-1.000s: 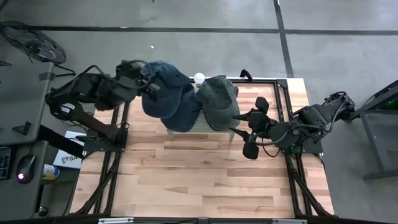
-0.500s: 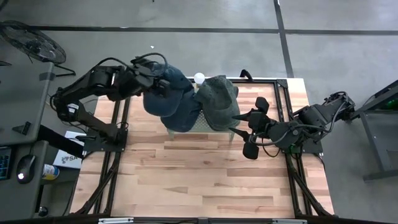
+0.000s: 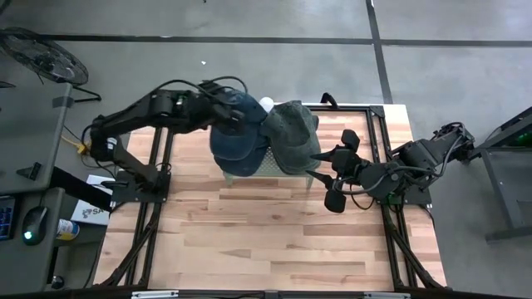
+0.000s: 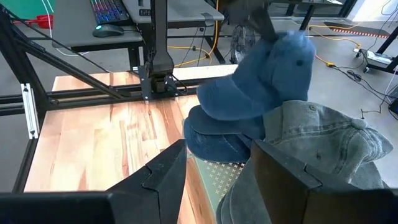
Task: Pick & Place hat
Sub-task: Stack the dark blue cap on the top of the dark blue cap on the shelf
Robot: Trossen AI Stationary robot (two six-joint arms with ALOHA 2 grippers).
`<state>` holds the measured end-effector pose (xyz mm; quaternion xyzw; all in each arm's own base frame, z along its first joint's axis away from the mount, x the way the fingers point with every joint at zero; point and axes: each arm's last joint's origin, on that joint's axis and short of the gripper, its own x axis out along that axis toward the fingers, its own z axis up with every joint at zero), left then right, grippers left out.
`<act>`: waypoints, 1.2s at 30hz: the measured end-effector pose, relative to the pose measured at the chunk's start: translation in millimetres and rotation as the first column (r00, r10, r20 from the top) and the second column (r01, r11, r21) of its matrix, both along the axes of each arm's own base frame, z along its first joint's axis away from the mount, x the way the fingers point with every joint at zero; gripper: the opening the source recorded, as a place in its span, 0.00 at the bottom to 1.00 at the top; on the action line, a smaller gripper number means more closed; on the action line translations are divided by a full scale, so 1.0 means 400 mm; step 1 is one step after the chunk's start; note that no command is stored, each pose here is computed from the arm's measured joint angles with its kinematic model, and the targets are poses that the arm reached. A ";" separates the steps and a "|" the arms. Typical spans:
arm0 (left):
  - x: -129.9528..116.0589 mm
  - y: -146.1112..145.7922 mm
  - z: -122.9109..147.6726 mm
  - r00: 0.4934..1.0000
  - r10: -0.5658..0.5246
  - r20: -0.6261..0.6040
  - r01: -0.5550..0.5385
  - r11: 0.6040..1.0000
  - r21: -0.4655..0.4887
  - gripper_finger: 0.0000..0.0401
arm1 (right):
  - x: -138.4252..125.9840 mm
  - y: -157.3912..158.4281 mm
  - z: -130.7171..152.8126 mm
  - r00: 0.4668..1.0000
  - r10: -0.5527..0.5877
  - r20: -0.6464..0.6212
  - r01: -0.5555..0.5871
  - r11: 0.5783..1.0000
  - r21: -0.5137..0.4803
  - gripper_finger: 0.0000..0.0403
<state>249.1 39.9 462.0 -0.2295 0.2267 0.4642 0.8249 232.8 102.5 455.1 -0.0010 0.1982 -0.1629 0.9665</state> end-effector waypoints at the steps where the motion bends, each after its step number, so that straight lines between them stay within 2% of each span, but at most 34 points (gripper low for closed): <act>1: 0.013 0.001 -0.009 1.000 -0.003 -0.016 0.003 1.000 -0.004 0.00 | 0.000 0.000 0.000 1.000 0.000 -0.001 0.000 1.000 -0.001 0.43; 17: 0.142 0.026 -0.093 0.992 -0.071 -0.107 0.065 0.996 -0.059 0.00 | -0.001 -0.001 -0.003 1.000 -0.003 -0.010 0.003 1.000 0.000 0.43; 24: 0.154 0.026 -0.101 0.989 -0.087 -0.117 0.079 0.995 -0.067 0.01 | -0.001 -0.001 -0.003 1.000 -0.003 -0.010 0.003 1.000 0.000 0.43; 28: 0.155 0.026 -0.101 0.987 -0.104 -0.120 0.097 0.993 -0.065 0.09 | -0.002 -0.001 -0.003 1.000 -0.003 -0.011 0.003 1.000 0.000 0.43; 36: 0.154 0.024 -0.099 0.982 -0.136 -0.127 0.128 0.989 -0.070 0.34 | -0.002 -0.001 -0.003 1.000 -0.003 -0.011 0.003 1.000 0.000 0.43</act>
